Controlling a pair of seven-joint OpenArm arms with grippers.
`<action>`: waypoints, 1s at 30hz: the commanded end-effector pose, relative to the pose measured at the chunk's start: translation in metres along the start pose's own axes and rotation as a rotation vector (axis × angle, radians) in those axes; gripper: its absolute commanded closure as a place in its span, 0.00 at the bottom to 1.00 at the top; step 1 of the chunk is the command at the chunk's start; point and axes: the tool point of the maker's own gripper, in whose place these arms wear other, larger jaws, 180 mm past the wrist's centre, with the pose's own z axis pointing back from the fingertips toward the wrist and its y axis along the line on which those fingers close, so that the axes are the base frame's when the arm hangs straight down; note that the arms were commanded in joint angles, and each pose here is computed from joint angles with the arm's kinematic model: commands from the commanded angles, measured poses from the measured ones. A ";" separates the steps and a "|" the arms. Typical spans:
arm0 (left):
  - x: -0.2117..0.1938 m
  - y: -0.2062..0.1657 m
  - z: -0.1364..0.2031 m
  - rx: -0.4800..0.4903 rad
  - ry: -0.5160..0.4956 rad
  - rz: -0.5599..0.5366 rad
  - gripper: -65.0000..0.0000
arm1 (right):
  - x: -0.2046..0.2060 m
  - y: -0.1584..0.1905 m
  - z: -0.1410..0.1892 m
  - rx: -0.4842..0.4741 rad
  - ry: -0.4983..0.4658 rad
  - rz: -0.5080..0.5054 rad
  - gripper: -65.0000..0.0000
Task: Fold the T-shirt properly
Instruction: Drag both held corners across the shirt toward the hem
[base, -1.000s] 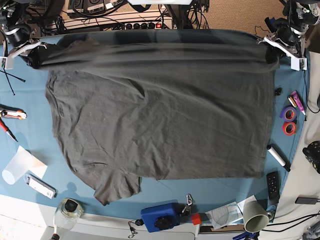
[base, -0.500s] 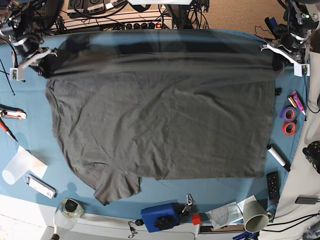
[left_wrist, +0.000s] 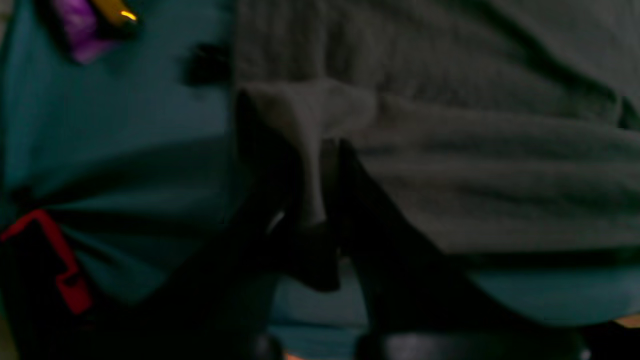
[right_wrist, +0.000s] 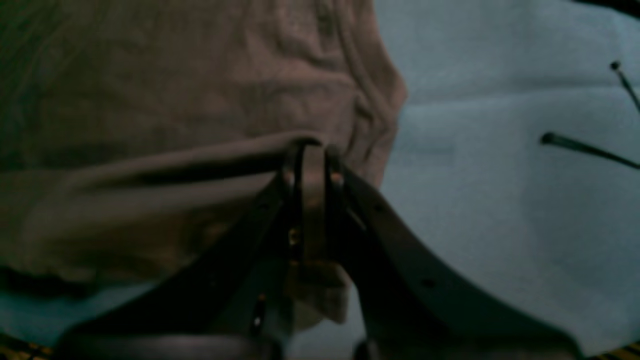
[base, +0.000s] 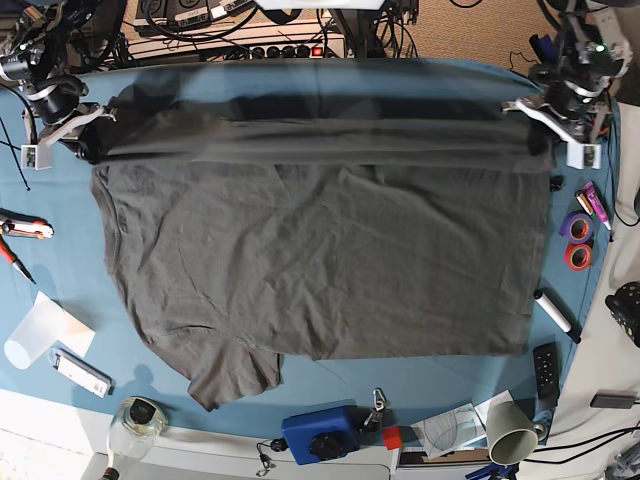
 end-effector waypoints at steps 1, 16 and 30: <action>0.013 0.008 0.003 0.041 -0.044 -0.014 1.00 | 0.018 -0.005 0.003 -0.018 -0.054 0.024 1.00; 0.039 0.009 -0.005 0.062 -0.114 -0.011 1.00 | 0.033 -0.005 -0.001 -0.025 -0.094 0.030 1.00; 0.038 -0.010 -0.022 0.032 -0.097 -0.087 1.00 | 0.044 0.023 -0.031 -0.006 -0.068 0.126 1.00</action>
